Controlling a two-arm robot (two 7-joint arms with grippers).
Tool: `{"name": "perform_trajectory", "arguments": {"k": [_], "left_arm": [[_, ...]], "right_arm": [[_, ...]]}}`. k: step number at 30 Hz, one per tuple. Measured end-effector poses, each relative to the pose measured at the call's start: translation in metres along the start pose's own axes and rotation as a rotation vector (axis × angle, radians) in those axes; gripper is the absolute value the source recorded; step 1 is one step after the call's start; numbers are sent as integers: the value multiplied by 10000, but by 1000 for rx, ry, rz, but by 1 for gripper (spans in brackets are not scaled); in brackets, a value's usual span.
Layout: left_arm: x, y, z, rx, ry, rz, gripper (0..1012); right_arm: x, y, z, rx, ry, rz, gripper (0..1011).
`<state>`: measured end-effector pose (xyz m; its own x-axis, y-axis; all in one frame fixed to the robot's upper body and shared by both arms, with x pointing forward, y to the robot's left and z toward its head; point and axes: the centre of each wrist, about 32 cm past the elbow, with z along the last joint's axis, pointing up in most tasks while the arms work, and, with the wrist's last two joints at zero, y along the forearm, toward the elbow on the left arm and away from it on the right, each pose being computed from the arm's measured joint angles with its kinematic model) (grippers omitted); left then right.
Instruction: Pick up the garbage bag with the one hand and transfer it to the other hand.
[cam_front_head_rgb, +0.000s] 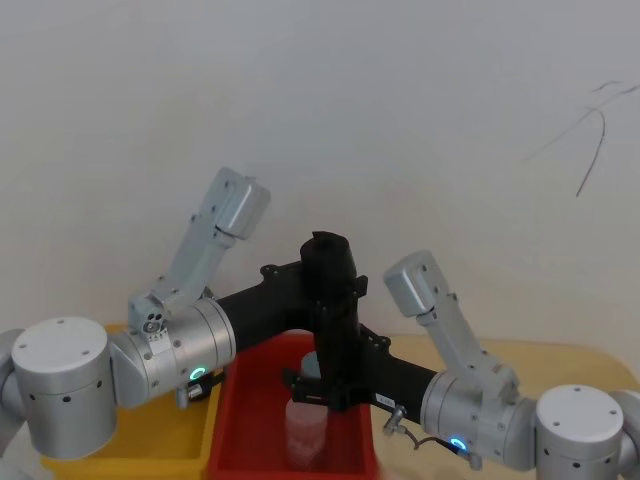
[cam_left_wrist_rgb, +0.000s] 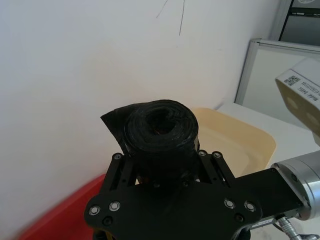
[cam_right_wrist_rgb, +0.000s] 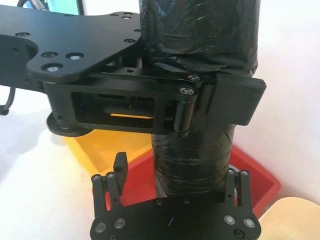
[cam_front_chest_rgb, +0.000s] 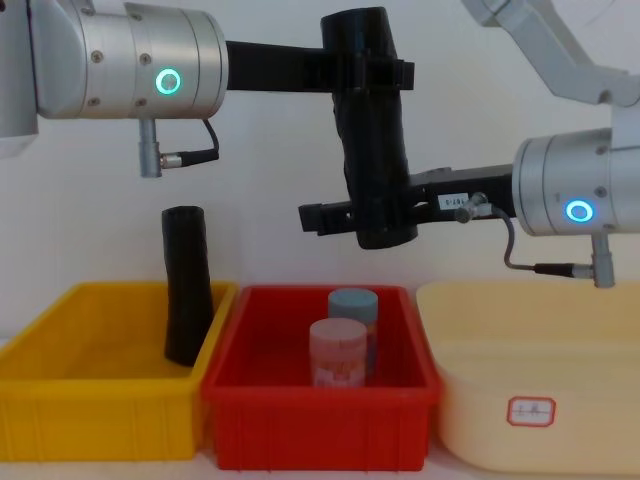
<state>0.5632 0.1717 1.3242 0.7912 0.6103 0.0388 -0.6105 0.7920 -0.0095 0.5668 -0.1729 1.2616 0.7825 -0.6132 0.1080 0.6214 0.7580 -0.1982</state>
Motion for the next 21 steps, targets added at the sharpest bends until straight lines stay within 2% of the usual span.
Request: {"name": "perform_trajectory", "arguments": {"k": [6,21], "left_arm": [[0,0,-1,0,0,0,466],[0,0,0,0,0,-1,466]], "right_arm": [[13,36,-9,0,-1,-2,963],[23,69,-16,0,-1,-5,556]]}}
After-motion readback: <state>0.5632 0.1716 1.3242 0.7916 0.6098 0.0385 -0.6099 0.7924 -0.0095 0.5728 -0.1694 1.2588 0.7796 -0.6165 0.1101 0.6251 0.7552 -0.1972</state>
